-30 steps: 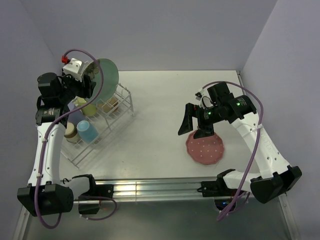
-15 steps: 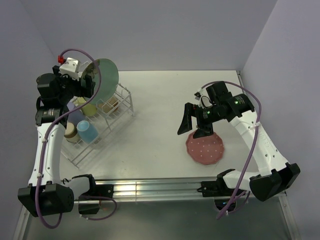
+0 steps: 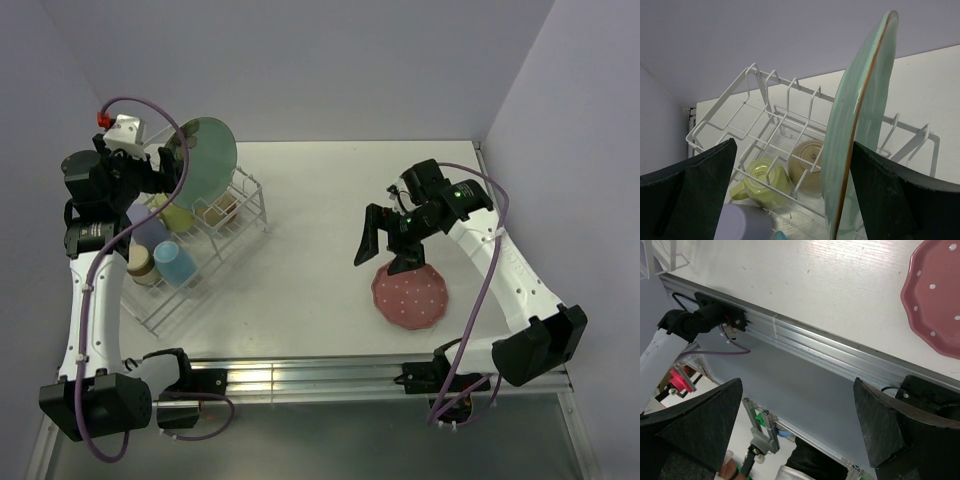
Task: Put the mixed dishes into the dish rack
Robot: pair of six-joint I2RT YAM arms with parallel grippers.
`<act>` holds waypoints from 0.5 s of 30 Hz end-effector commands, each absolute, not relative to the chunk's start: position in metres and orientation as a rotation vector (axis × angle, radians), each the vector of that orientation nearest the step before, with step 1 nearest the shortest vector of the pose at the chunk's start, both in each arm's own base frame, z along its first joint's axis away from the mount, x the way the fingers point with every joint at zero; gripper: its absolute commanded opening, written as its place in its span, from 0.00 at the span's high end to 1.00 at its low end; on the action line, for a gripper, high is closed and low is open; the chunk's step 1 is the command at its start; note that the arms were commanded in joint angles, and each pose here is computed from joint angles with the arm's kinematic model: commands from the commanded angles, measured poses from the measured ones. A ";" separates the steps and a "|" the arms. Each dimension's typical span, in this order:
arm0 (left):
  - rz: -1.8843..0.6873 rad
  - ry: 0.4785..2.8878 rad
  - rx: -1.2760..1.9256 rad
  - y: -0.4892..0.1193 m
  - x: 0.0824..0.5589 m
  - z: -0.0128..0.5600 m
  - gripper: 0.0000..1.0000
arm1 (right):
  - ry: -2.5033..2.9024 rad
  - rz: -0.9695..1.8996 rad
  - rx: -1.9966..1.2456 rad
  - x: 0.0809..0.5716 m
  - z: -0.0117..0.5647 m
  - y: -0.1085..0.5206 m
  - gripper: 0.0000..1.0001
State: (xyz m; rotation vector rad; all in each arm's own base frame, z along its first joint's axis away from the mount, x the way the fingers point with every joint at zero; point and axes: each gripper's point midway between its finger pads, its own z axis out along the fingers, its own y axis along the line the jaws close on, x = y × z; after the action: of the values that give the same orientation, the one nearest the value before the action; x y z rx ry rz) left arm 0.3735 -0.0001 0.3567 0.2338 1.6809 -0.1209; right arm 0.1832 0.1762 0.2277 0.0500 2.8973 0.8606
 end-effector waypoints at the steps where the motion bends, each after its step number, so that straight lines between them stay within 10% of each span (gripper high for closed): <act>1: -0.164 1.553 0.303 -0.013 0.365 0.398 0.01 | 2.826 0.893 0.030 0.194 0.245 0.182 0.00; 15: -0.207 1.507 0.365 -0.026 0.356 0.428 0.01 | 2.799 0.923 -0.004 0.192 0.253 0.184 0.00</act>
State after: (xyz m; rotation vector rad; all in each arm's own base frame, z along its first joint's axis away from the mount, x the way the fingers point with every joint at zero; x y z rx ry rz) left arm 0.3643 -0.0220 0.3922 0.3436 1.5904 -0.2092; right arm 0.1876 0.1798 0.2317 0.0434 2.8878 0.8803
